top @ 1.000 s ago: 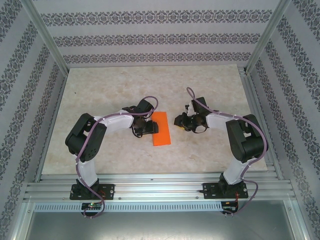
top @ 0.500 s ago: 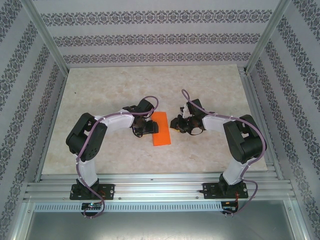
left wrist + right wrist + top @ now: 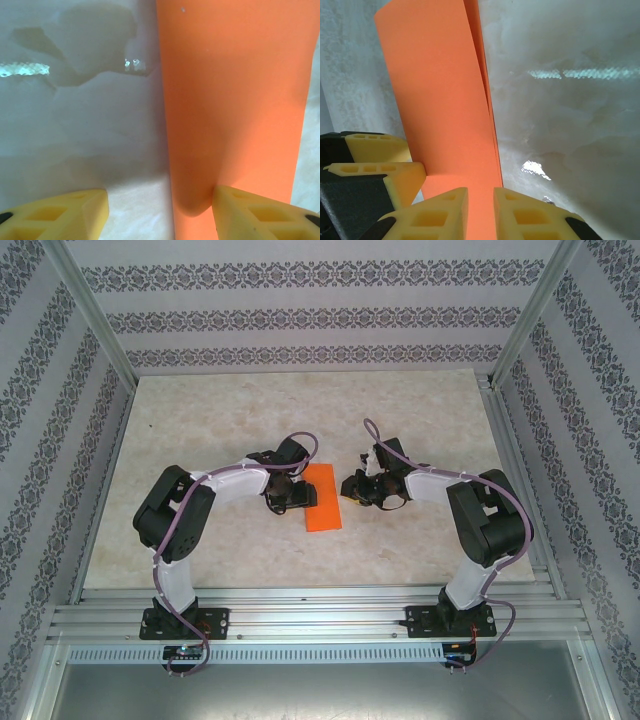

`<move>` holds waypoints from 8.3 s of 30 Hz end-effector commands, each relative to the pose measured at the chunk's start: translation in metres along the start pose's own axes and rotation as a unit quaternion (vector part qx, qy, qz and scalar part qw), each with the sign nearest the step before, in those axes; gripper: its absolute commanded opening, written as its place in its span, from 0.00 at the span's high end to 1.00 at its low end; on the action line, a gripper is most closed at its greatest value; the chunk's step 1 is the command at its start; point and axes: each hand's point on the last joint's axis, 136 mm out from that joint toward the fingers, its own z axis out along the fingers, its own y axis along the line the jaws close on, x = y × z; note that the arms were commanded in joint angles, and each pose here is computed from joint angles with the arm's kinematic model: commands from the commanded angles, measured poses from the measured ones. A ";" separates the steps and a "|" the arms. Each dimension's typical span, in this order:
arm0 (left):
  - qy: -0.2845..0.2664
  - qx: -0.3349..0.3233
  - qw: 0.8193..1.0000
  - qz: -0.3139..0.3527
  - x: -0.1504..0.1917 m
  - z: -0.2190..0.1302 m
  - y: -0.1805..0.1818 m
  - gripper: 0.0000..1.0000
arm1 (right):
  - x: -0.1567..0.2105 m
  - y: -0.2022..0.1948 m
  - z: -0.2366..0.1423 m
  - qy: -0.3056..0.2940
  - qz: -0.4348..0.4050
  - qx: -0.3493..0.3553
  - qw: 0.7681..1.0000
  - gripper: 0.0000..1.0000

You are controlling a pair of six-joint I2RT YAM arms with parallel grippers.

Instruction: Fold a paper plane with a square sheet of paper (fold left side to right side)

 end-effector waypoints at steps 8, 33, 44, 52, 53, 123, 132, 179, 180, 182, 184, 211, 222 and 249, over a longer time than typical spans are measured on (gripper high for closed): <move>0.010 0.033 0.998 0.045 0.009 0.049 -0.019 0.40 | 0.001 0.014 0.004 -0.002 -0.010 -0.012 1.000 0.81; 0.016 0.030 0.998 0.050 0.010 0.053 -0.020 0.39 | 0.009 0.020 0.024 0.021 -0.010 -0.014 1.000 0.84; 0.015 0.028 0.998 0.050 0.010 0.053 -0.021 0.39 | 0.012 0.014 0.032 0.031 -0.009 0.002 0.999 0.85; 0.015 0.030 0.998 0.051 0.009 0.053 -0.021 0.39 | 0.016 0.003 0.033 0.041 -0.012 0.037 0.998 0.85; 0.014 0.029 0.998 0.051 0.009 0.053 -0.021 0.39 | 0.017 0.001 0.034 0.043 -0.013 0.043 0.998 0.85; -0.013 0.101 0.994 0.044 -0.019 0.015 -0.010 0.84 | 0.036 -0.046 0.045 0.088 -0.015 0.153 0.984 0.86; -0.002 0.100 0.994 0.043 -0.012 0.026 0.001 0.84 | 0.034 -0.044 0.045 0.085 -0.020 0.149 0.985 0.87; -0.001 0.083 0.996 0.042 -0.005 0.025 0.009 0.71 | 0.077 -0.042 0.032 0.126 -0.041 0.182 0.974 0.85; -0.003 0.083 0.996 0.042 -0.008 0.024 0.009 0.70 | 0.078 -0.043 0.033 0.128 -0.042 0.183 0.974 0.85; -0.011 0.080 0.996 0.041 -0.017 0.021 0.010 0.70 | 0.079 -0.045 0.034 0.131 -0.041 0.186 0.973 0.85; -0.016 0.081 0.996 0.040 -0.024 0.019 0.011 0.70 | 0.080 -0.046 0.035 0.132 -0.042 0.188 0.972 0.85; -0.074 0.149 0.985 0.034 -0.111 0.006 -0.004 0.61 | 0.083 -0.053 0.038 0.143 -0.045 0.206 0.967 0.86; -0.092 0.157 0.983 0.034 -0.138 0.003 -0.013 0.56 | 0.084 -0.054 0.038 0.144 -0.046 0.209 0.966 0.86; -0.087 0.262 0.959 0.065 -0.101 -0.035 -0.035 0.78 | 0.080 -0.053 0.040 0.142 -0.049 0.216 0.965 0.86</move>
